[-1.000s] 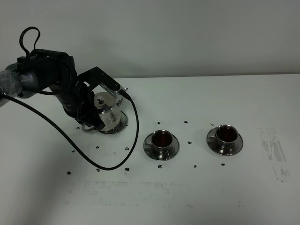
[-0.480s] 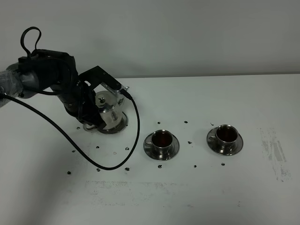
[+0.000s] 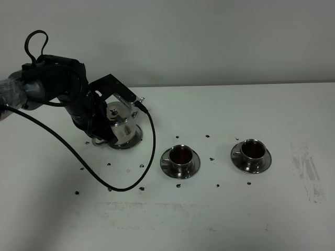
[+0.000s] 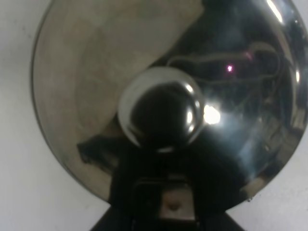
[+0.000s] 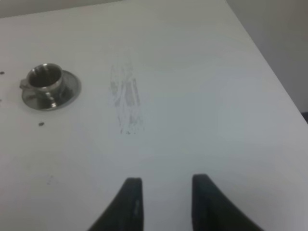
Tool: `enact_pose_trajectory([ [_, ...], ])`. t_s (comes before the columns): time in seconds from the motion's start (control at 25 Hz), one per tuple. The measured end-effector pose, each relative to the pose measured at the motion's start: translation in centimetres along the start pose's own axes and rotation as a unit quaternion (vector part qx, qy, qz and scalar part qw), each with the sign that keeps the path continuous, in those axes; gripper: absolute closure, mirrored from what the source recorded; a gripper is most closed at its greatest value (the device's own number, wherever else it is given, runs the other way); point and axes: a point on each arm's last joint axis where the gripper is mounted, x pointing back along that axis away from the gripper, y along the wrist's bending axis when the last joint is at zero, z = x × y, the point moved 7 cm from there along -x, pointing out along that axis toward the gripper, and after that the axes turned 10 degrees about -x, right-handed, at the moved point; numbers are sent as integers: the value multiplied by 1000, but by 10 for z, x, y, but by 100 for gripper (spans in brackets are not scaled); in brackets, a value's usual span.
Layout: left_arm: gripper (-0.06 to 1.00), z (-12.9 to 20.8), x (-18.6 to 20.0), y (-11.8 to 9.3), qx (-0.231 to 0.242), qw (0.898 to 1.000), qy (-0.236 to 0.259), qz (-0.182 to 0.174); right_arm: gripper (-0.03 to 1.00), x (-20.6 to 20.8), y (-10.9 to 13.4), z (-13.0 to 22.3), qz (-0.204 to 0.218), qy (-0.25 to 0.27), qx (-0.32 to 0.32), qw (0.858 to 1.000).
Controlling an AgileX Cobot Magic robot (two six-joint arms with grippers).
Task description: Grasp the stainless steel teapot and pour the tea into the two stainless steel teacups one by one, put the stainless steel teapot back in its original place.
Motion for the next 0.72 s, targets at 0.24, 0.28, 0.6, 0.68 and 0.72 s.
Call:
enact_pose_trajectory([
  [0.24, 74, 1, 0, -1, -8, 1000, 2, 2, 73, 0, 0, 0, 0, 0, 0, 1000],
  [0.28, 74, 1, 0, -1, -8, 1000, 2, 2, 73, 0, 0, 0, 0, 0, 0, 1000],
  [0.6, 67, 0, 0, 0, -8, 1000, 1, 1, 73, 0, 0, 0, 0, 0, 0, 1000],
  [0.68, 66, 0, 0, -1, -7, 1000, 0, 2, 73, 0, 0, 0, 0, 0, 0, 1000],
  [0.72, 66, 0, 0, -1, -7, 1000, 0, 2, 73, 0, 0, 0, 0, 0, 0, 1000],
])
